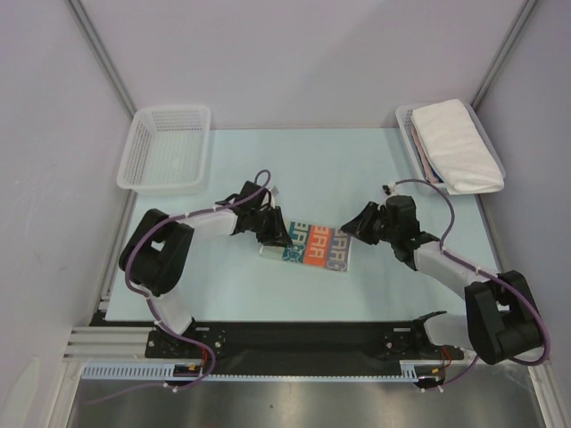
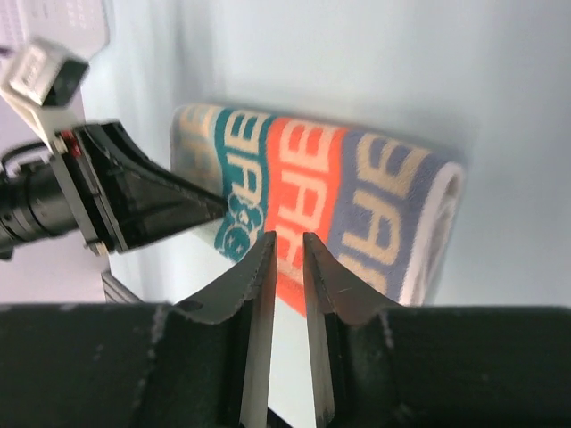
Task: Fold and stack the towels
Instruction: Smooth out wrinkles on the folded towel
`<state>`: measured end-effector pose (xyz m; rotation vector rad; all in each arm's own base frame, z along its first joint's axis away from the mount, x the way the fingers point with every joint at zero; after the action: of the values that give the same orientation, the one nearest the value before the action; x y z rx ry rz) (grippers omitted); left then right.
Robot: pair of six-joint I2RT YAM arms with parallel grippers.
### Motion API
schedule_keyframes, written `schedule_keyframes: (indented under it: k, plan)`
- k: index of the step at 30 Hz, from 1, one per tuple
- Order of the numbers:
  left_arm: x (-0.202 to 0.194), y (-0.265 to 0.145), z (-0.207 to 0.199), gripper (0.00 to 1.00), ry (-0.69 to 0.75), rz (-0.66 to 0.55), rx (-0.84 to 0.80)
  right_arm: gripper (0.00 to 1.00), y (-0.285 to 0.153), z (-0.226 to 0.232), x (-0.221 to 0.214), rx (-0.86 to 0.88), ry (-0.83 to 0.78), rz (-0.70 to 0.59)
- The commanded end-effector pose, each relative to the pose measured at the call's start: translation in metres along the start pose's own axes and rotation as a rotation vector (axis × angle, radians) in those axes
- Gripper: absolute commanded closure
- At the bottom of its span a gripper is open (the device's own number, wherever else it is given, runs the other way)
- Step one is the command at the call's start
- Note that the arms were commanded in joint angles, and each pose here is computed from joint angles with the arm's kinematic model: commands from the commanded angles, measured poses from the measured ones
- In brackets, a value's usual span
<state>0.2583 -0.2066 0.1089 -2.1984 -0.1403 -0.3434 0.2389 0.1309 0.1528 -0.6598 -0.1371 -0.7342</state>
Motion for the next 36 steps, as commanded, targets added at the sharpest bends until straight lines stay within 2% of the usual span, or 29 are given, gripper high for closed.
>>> schedule_keyframes:
  k: [1, 4, 8, 12, 20, 26, 31, 36]
  plan:
    - [0.021, -0.012, -0.015, 0.71, 0.046, -0.069, -0.028, 0.76, -0.001, 0.004, -0.018, -0.024, -0.037, 0.060]
    - [0.030, -0.015, -0.023, 0.70, 0.063, -0.082, -0.056, 0.76, 0.011, 0.019, -0.037, 0.013, -0.079, 0.117]
    - [0.040, -0.008, -0.025, 0.70, 0.065, -0.090, -0.076, 0.78, 0.031, 0.017, -0.055, 0.041, -0.069, 0.191]
    - [0.045, 0.009, -0.018, 0.71, 0.044, -0.068, -0.064, 0.79, 0.044, 0.005, -0.067, 0.035, -0.057, 0.237]
    - [0.052, 0.019, 0.019, 0.71, -0.012, -0.105, 0.051, 0.80, 0.032, -0.044, -0.090, -0.068, -0.013, 0.249]
    - [0.061, 0.009, 0.029, 0.69, -0.014, -0.136, 0.076, 0.81, 0.028, -0.060, -0.097, -0.071, 0.020, 0.263]
    - [0.070, -0.013, 0.017, 0.65, 0.020, -0.171, 0.110, 0.81, 0.027, -0.051, -0.091, -0.049, 0.019, 0.251]
    - [0.058, -0.040, 0.007, 0.65, 0.036, -0.172, 0.112, 0.81, 0.021, -0.035, -0.082, -0.024, 0.018, 0.231]
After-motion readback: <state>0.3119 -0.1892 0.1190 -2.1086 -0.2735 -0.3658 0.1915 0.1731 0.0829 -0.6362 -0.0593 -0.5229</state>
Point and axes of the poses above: each gripper's point midway between its finger pads, its own y axis out along the fingers, its own z axis along the line the jaws close on, x = y × z, the point moved 10 cm from there along -y, back along the fingers, and after that the axes turned 8 degrees about y, right-handed, at the moved point
